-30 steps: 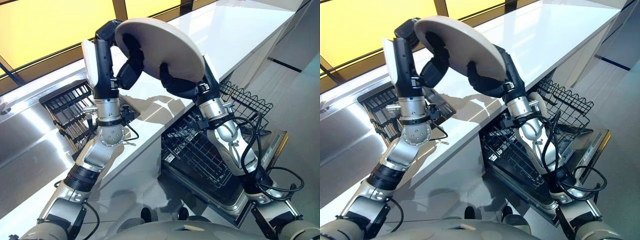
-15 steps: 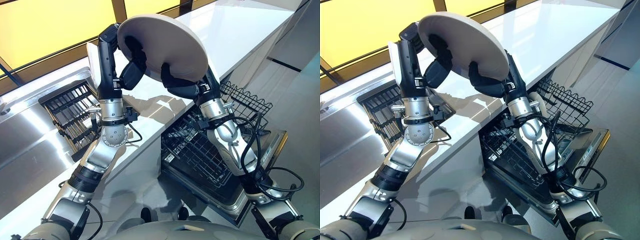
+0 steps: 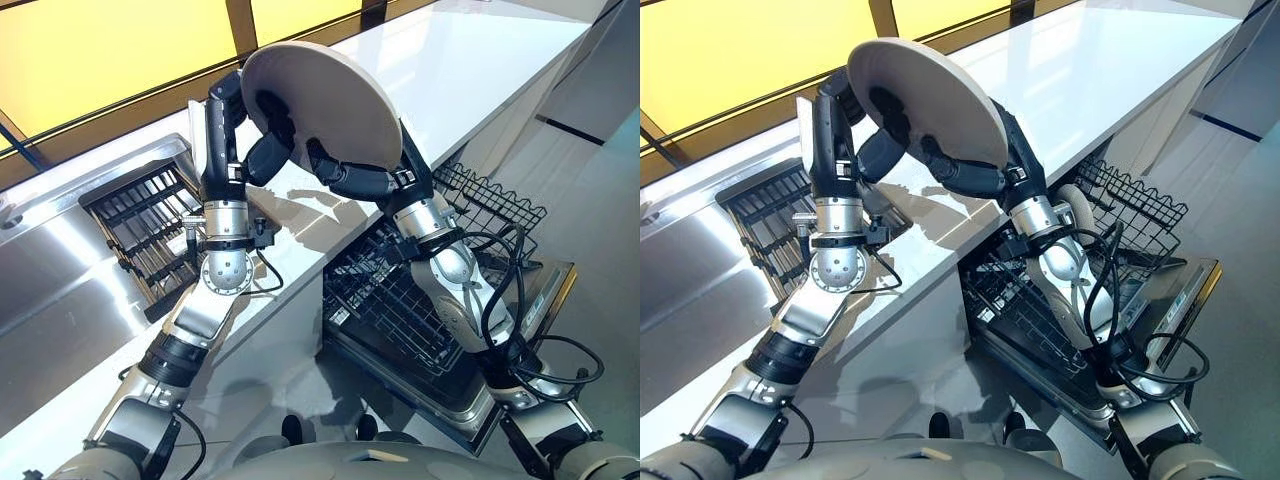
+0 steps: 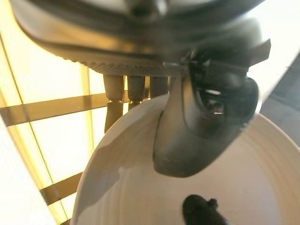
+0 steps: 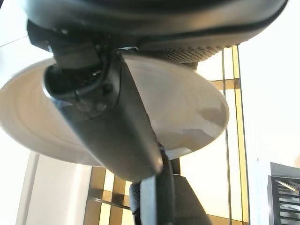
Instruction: Pick up plates and place into dishwasher.
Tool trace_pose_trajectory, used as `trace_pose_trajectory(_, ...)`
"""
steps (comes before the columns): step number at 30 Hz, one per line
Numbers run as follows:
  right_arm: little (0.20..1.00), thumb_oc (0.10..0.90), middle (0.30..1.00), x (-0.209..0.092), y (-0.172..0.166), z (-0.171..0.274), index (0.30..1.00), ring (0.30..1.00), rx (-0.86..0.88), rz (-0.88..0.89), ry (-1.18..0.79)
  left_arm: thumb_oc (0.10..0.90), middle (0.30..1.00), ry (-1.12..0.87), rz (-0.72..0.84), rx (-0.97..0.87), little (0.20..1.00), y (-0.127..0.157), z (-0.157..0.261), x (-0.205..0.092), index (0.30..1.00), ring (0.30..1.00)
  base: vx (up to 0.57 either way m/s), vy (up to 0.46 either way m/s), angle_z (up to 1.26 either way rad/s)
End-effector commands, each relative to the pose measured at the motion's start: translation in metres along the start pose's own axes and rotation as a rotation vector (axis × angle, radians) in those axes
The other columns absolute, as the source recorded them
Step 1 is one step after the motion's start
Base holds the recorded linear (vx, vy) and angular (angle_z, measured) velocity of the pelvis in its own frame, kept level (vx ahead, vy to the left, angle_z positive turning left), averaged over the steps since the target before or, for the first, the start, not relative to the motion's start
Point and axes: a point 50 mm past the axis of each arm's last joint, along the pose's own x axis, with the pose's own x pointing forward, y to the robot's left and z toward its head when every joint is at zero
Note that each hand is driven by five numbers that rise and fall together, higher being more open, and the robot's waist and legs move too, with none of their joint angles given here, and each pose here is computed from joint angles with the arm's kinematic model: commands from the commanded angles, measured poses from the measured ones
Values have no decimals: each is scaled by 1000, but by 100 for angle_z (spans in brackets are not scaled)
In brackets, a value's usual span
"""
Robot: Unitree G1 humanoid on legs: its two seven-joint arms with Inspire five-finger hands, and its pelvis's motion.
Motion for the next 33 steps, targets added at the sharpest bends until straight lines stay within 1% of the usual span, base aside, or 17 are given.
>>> trace_pose_trajectory(1, 200, 100, 300, 19, 15, 54, 300, 300, 57, 66, -326, 105, 305, -120, -90, -32, 205, -16, 15, 12, 305, 305, 0, 0, 0)
trace_pose_trajectory(13, 200, 100, 300, 18, 14, 50, 300, 300, 63, 67, -299, 100, 300, -104, -89, -21, 200, -17, 11, 10, 300, 300, 0, 0, 0)
trace_pose_trajectory(14, 200, 100, 300, 18, 13, 49, 300, 300, 60, 66, -292, 130, 326, -112, -84, -23, 230, -16, 12, 10, 326, 326, 0, 0, 0)
trace_pose_trajectory(15, 200, 100, 300, 18, 13, 48, 300, 300, 60, 66, -289, 196, 382, -114, -85, -24, 296, -16, 12, 10, 382, 382, 0, 0, 0)
trace_pose_trajectory(16, 200, 100, 300, 18, 12, 47, 300, 300, 62, 67, -281, 377, 538, -116, -85, -28, 477, -15, 12, 10, 538, 538, 0, 0, 0)
trace_pose_trajectory(17, 200, 100, 300, 18, 12, 47, 300, 300, 64, 68, -278, 800, 900, -113, -82, -34, 900, -15, 13, 11, 900, 900, 0, 0, 0)
trace_pose_trajectory(19, 200, 100, 300, 17, 12, 45, 300, 300, 71, 63, -271, 800, 900, -72, -108, -81, 900, -16, 11, 11, 900, 900, 0, 0, 0)
trace_pose_trajectory(22, 200, 100, 300, 14, 8, 44, 300, 300, 22, 29, -275, 800, 900, 74, -155, -241, 900, -18, 1, 7, 900, 900, 0, 0, 0)
trace_pose_trajectory(24, 200, 100, 300, 11, -3, 46, 300, 300, -48, -40, -289, 800, 900, 157, -194, -382, 900, -18, -6, 2, 900, 900, 0, 0, 0)
trace_pose_trajectory(26, 200, 100, 300, 7, -17, 50, 300, 300, -127, -125, -315, 800, 900, 165, -217, -476, 900, -14, -5, -1, 900, 900, 0, 0, 0)
trace_pose_trajectory(27, 200, 100, 300, 3, -28, 54, 300, 300, -197, -197, -341, 800, 900, 151, -239, -519, 900, -10, -3, -3, 900, 900, 0, 0, 0)
trace_pose_trajectory(29, 200, 100, 300, -7, -49, 62, 300, 300, -315, -317, -383, 800, 900, 119, -241, -522, 900, 2, 2, -4, 900, 900, 0, 0, 0)
trace_pose_trajectory(30, 200, 100, 300, -12, -56, 65, 300, 300, -359, -363, -396, 800, 900, 105, -231, -489, 900, 8, 4, -5, 900, 900, 0, 0, 0)
trace_pose_trajectory(33, 200, 100, 300, -33, -84, 70, 300, 300, -464, -511, -411, 800, 900, 89, -166, -373, 900, 37, 3, -6, 900, 900, 0, 0, 0)
